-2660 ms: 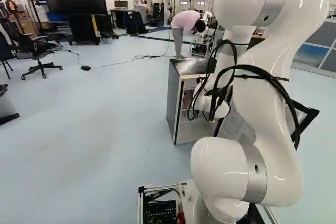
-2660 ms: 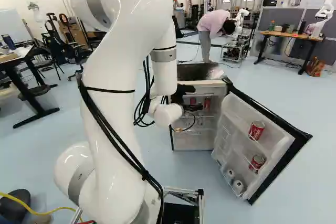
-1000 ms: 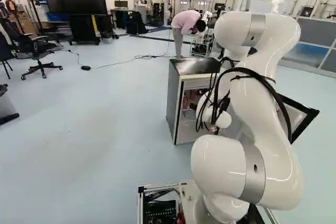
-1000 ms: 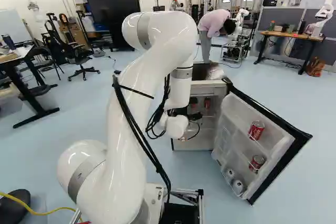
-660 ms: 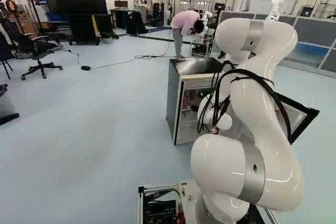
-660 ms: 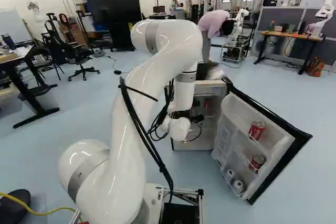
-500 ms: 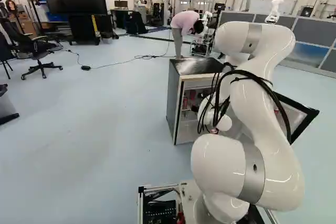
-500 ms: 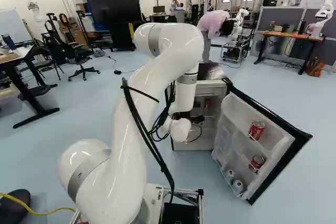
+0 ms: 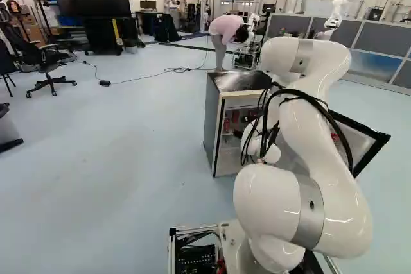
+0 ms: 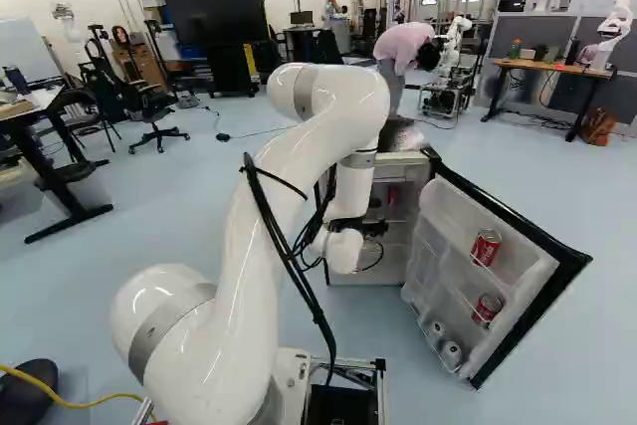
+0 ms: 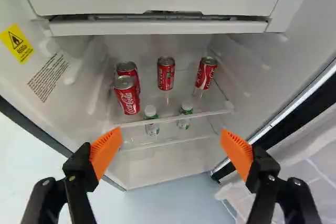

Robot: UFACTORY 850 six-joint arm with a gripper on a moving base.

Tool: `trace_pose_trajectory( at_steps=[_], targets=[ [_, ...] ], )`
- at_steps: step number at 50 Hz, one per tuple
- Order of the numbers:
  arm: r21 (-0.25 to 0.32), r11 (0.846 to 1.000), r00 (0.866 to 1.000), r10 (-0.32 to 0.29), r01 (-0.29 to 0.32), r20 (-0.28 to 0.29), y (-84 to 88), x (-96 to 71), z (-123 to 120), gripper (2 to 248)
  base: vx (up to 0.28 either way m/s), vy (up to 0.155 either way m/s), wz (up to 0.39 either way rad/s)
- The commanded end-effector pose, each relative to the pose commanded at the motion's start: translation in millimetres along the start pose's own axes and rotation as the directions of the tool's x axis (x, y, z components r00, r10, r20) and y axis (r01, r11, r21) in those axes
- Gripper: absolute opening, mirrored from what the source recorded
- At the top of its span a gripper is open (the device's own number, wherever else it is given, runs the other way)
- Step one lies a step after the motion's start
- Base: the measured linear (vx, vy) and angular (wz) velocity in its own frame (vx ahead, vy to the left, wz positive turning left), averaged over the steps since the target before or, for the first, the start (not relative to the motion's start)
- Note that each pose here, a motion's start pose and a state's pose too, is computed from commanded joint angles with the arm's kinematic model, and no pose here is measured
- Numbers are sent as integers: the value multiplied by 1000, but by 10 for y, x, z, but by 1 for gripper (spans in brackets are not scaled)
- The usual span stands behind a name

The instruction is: Grab a drink from the fridge

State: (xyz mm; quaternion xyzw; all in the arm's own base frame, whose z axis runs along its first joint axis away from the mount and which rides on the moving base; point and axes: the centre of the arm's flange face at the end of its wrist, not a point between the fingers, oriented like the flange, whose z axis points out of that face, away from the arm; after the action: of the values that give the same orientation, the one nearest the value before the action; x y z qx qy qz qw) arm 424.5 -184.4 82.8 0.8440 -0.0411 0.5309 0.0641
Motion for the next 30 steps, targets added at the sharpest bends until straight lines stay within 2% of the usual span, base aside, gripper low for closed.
trace_pose_trajectory(
  at_steps=[30],
  targets=[
    [-17,1000,1000,5,-6,-14,133,-321,422,247,0,0,0]
  ],
)
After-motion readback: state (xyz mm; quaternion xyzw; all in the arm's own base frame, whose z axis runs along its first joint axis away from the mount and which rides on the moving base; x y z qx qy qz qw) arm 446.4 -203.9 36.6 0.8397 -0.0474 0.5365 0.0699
